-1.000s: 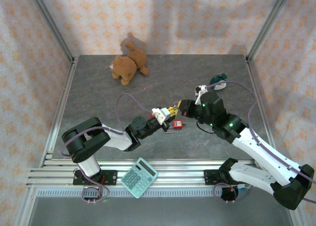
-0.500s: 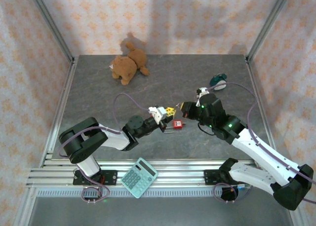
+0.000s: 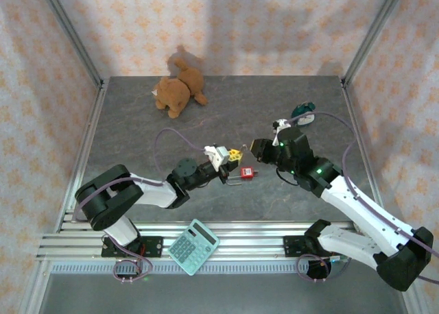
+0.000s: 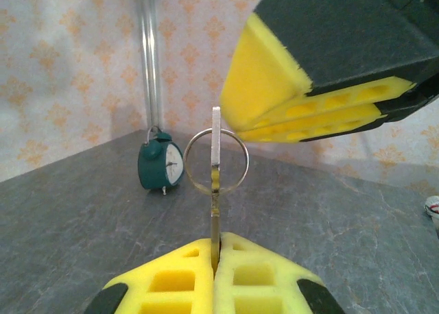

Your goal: Unlock with the key

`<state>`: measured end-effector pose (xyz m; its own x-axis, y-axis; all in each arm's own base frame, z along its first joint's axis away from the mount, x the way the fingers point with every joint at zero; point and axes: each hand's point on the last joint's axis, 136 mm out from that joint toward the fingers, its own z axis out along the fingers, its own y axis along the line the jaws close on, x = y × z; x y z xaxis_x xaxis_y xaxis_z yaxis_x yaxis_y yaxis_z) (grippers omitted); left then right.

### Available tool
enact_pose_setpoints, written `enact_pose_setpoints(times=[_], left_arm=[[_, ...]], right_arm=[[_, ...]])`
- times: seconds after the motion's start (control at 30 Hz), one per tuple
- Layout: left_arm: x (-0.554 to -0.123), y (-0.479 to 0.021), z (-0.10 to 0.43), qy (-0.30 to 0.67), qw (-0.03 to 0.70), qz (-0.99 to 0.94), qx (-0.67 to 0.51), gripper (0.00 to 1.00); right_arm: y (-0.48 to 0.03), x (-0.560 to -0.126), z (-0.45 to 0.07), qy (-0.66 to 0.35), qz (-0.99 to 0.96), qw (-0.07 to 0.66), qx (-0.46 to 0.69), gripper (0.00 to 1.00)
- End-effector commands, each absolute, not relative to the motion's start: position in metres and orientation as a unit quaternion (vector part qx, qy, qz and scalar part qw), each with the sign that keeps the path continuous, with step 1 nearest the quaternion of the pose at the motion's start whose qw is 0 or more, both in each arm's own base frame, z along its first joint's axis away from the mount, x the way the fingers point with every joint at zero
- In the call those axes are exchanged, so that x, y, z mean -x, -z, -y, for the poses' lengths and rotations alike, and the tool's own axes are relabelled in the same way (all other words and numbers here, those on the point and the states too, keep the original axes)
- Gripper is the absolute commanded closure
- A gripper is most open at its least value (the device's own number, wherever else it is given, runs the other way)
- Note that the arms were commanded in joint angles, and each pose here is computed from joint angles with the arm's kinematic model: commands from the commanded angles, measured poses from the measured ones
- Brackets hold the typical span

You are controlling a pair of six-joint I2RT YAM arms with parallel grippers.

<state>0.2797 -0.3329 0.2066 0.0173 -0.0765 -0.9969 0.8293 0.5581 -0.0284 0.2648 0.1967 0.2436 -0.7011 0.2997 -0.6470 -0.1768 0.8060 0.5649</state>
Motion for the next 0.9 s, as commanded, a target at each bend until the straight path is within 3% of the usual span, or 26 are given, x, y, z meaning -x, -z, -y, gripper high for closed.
enact_pose_setpoints(times=[0.0,0.13,0.2,0.27,0.53,0.87], left_arm=[[-0.283,-0.210,0.322,0.368,0.609,-0.639,-0.293,1.00],[-0.285,-0.201,0.314,0.367,0.557,-0.686,-0.292,1.00],[-0.282,-0.200,0.310,0.382,0.530,-0.700,-0.289,1.00],[-0.281,-0.201,0.306,0.401,0.508,-0.708,-0.282,1.00],[-0.263,-0.204,0.307,0.477,0.421,-0.714,-0.293,1.00],[-0.254,-0.211,0.311,0.492,0.399,-0.709,-0.310,1.00]], right_arm=[[-0.273,-0.273,-0.192,-0.314,-0.842,0.439,-0.007,0.74],[-0.276,-0.264,-0.215,-0.373,-0.809,0.449,0.064,0.63],[-0.278,-0.258,-0.224,-0.399,-0.783,0.466,0.102,0.48],[-0.276,-0.254,-0.230,-0.406,-0.772,0.470,0.134,0.42],[-0.263,-0.247,-0.251,-0.423,-0.768,0.429,0.216,0.40],[-0.247,-0.249,-0.264,-0.431,-0.775,0.396,0.240,0.45]])
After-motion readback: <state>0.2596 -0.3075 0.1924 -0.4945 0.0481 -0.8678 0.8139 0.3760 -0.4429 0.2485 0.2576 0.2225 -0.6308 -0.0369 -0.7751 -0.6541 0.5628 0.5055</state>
